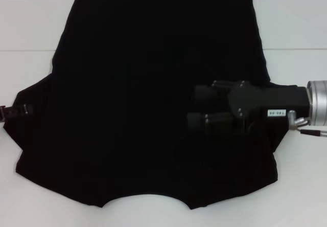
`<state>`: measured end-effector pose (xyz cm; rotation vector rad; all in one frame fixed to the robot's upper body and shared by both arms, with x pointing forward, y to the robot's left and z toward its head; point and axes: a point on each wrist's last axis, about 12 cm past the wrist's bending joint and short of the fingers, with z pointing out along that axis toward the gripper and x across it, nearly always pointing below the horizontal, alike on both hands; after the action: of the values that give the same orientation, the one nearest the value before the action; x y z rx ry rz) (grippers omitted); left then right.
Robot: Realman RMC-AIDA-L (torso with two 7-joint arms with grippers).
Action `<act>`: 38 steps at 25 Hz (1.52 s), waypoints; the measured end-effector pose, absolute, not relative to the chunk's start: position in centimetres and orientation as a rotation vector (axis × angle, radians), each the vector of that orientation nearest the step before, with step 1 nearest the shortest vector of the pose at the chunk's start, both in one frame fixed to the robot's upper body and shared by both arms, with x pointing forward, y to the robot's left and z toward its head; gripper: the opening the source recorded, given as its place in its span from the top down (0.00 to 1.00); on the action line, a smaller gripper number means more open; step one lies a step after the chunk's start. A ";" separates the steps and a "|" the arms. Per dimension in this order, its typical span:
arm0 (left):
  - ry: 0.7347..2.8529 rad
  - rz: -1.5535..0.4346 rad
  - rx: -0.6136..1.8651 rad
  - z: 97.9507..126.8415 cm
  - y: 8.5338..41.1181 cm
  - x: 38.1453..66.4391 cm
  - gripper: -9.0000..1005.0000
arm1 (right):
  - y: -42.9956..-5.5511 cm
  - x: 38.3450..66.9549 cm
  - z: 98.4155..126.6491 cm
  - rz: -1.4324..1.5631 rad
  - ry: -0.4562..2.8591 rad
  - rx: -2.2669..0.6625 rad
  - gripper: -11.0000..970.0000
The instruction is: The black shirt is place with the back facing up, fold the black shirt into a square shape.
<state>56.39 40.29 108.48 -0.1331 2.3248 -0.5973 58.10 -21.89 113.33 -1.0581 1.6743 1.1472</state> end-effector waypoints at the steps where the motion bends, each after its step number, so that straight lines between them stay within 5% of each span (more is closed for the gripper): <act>1: 2.325 -0.595 -0.135 108.5 40.3 56.4 0.06 | -21.7 58.0 113.3 1.158 1.678 -1.080 0.06; 23: 2.399 -0.514 -0.121 107.8 40.6 56.2 0.06 | -20.9 57.9 113.2 1.187 1.713 -1.121 0.06; 38: 2.485 -0.452 -0.040 109.9 40.7 57.6 0.06 | -20.7 57.8 113.1 1.199 1.713 -1.114 0.06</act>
<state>57.61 40.71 109.86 -0.0401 2.4852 -0.4522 57.76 -20.69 113.09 -1.1145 1.7126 1.1989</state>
